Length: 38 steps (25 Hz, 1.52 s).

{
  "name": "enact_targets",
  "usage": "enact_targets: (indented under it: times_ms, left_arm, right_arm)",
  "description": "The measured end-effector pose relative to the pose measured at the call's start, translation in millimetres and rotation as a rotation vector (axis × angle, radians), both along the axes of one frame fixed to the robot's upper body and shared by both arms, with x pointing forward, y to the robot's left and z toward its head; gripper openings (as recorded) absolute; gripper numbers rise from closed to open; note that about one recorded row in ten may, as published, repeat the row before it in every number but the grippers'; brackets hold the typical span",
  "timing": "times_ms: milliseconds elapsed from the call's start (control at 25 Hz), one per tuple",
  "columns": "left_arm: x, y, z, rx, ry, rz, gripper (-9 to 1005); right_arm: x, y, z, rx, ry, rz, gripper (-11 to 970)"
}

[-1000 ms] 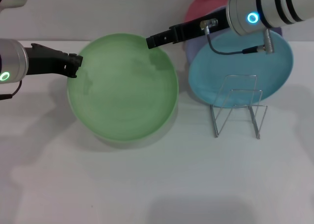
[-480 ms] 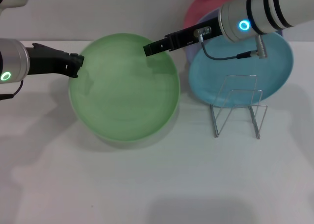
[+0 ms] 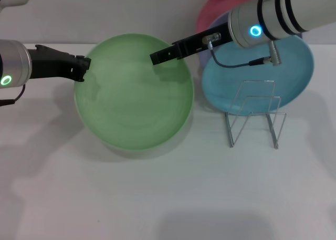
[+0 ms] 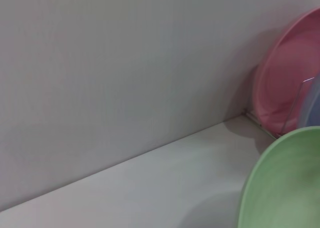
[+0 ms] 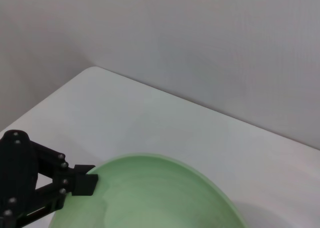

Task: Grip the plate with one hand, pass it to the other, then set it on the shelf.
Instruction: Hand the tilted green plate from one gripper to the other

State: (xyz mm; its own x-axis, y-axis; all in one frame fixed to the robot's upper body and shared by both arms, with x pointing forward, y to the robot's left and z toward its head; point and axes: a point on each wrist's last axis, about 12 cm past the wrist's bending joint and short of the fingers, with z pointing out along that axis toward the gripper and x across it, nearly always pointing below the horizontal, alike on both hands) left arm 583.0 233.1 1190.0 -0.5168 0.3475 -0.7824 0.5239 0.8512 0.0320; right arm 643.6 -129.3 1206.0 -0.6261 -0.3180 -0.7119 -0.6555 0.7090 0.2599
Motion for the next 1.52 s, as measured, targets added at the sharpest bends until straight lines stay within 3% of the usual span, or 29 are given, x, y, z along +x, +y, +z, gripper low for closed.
enact_targets:
  times_ms: [240, 640, 920, 1120, 1480, 1520]
  left_arm:
    - [0.0, 0, 0.0, -0.001, 0.0, 0.0, 88]
    - [-0.4, -1, 0.3, -0.003, 0.002, -0.003, 95]
    - [-2.3, 1, 1.7, -0.013, -0.008, -0.002, 100]
    - [-3.6, -1, 2.2, -0.016, -0.007, -0.014, 104]
    - [-6.4, -2, 4.9, -0.029, -0.016, -0.019, 110]
    - [-7.0, -2, 6.0, -0.03, -0.021, -0.018, 149]
  right_arm:
    - [-0.4, 0, -2.4, -0.007, 0.002, 0.004, 812]
    - [-1.5, 3, -6.3, -0.025, -0.006, 0.02, 420]
    - [-9.3, 7, -6.2, -0.055, -0.088, 0.047, 261]
    - [-16.0, 9, -2.4, -0.079, -0.137, 0.058, 63]
    - [-17.9, 8, -2.8, -0.081, -0.141, 0.062, 53]
    - [-18.2, 8, -3.0, -0.083, -0.14, 0.064, 53]
